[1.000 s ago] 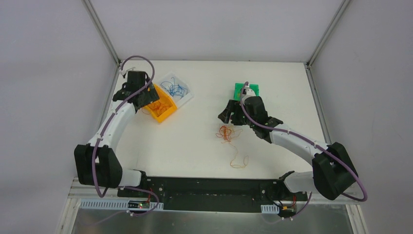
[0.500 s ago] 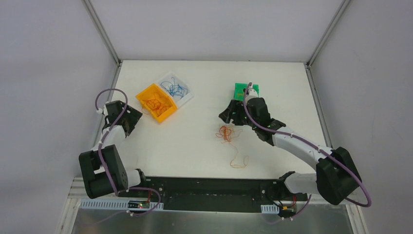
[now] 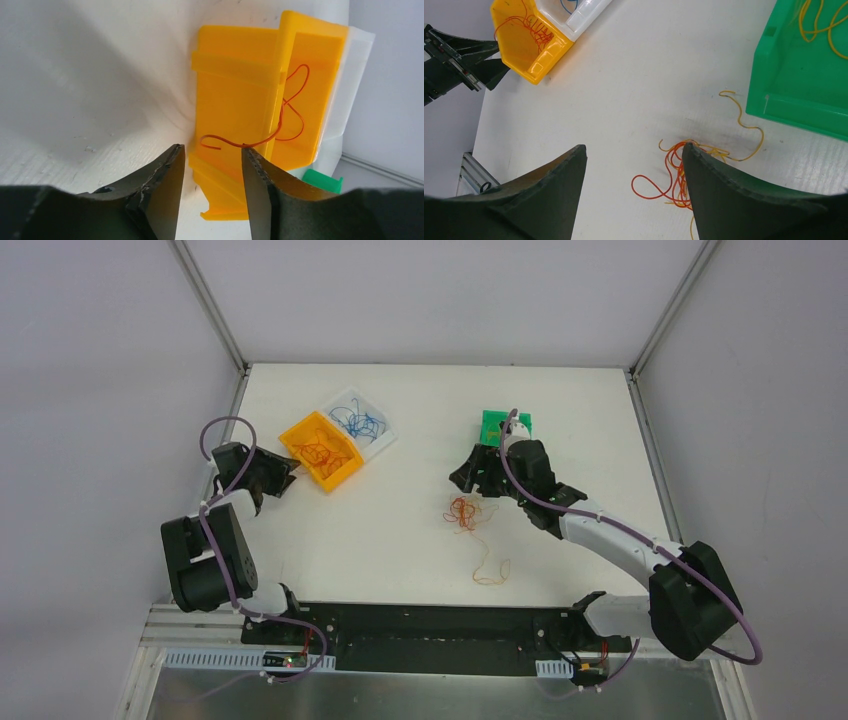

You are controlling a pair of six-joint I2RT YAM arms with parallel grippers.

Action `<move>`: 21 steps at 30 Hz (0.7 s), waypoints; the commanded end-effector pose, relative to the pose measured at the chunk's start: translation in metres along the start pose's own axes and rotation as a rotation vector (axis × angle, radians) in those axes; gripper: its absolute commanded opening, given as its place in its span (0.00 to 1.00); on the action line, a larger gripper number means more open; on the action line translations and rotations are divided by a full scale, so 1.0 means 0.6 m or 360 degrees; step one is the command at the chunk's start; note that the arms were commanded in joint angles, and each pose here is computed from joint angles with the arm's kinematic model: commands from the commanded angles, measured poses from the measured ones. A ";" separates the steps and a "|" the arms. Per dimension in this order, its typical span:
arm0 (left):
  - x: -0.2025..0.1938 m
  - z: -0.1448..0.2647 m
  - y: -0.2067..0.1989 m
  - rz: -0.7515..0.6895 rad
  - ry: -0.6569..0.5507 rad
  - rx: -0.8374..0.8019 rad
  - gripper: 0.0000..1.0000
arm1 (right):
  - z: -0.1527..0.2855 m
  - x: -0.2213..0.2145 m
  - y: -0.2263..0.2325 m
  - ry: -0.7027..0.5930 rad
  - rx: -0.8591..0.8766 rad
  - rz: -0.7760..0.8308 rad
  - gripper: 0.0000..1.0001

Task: Untangle the cables

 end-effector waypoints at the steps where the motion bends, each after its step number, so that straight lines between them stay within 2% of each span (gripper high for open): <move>1: 0.016 -0.009 -0.032 -0.0010 0.0028 -0.0161 0.43 | -0.001 0.018 0.007 -0.0083 0.0032 -0.0004 0.73; 21: 0.024 -0.052 -0.019 -0.0150 0.0012 -0.0043 0.36 | -0.007 0.016 0.002 -0.0067 0.0016 -0.0015 0.73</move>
Point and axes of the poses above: each gripper's point midway between its finger pads, its own z axis back along the fingers, its own y axis along the line the jaws close on, x = y × z, the point moved 9 cm from there along z, back along the fingers, and after that the axes turned 7 degrees about z, right-handed, at the moved point
